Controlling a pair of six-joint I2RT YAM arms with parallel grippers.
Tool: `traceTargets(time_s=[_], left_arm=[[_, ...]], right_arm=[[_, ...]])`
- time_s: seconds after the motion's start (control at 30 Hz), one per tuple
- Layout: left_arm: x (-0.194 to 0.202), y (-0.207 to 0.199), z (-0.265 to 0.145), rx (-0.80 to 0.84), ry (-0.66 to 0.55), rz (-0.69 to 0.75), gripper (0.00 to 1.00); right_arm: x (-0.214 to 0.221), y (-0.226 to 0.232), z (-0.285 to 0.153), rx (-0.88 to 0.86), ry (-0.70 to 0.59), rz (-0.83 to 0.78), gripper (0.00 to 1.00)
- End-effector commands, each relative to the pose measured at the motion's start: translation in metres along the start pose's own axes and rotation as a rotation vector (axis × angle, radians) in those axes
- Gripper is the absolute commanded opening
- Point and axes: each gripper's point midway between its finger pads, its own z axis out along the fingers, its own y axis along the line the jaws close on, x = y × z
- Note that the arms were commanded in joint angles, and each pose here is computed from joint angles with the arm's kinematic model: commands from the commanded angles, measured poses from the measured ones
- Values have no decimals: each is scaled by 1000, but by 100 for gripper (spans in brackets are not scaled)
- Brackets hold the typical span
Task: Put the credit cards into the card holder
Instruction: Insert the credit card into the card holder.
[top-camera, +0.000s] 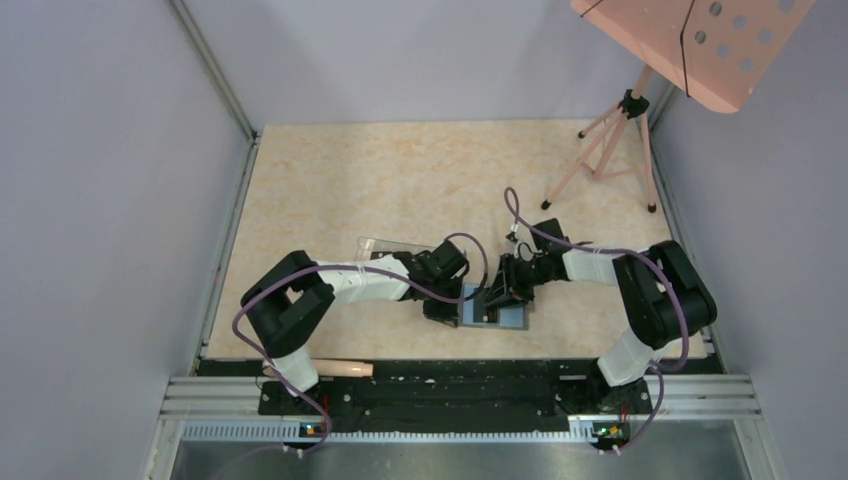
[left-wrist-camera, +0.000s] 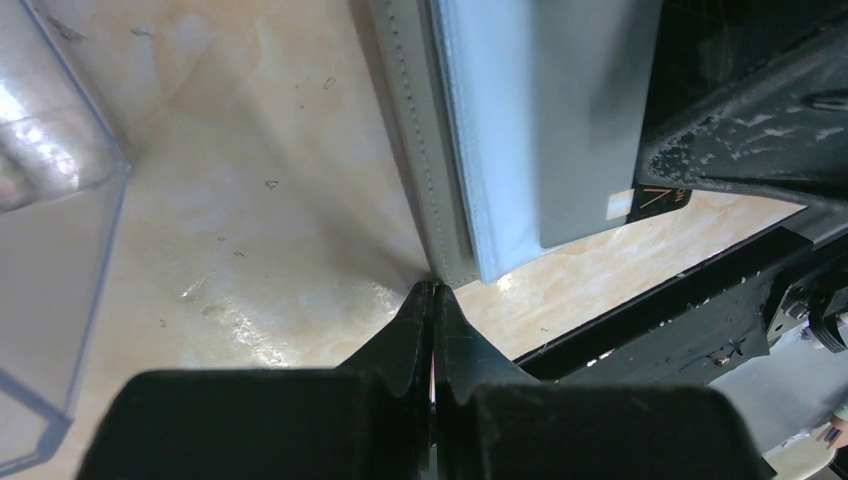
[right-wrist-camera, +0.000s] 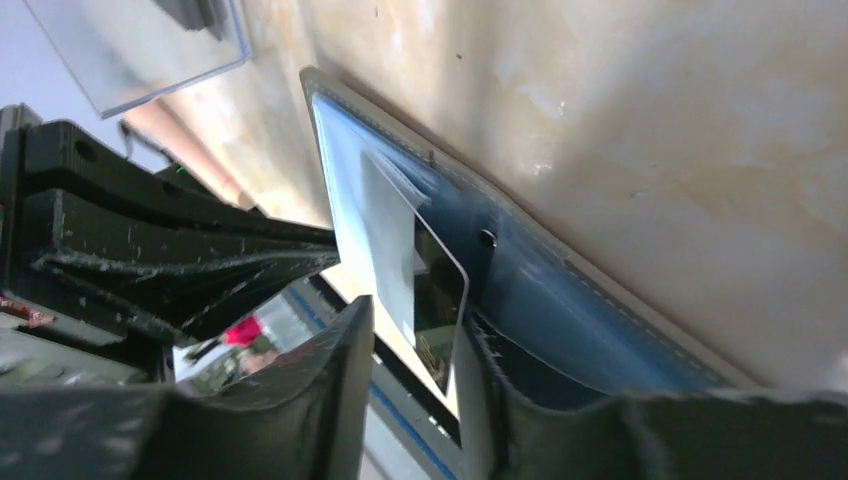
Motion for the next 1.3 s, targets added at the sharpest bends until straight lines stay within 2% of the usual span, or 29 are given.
traceTargets(time_s=[0.0,0.17,0.7,0.93,1.2,1.27], left_arm=[[18,25,17,-109,45,20,0],[17,24,17,-108,44,21,0],[-20,0,17,-20,3,-6,0],[-31,-2,23,-11,13,-13,0],[-37,-26,27,99,19,-1,0],[-37,-32,25,133,18,5,0]], right_arm=[[-5,-8,-17,187,-36,-89,41],[-5,-5,-21,233,-28,-131,54],[-6,-15,-30,428,-24,-214,66],[-5,-19,-30,452,-16,-225,64],[10,9,1,189,49,-190,52],[12,17,7,116,52,-167,46]])
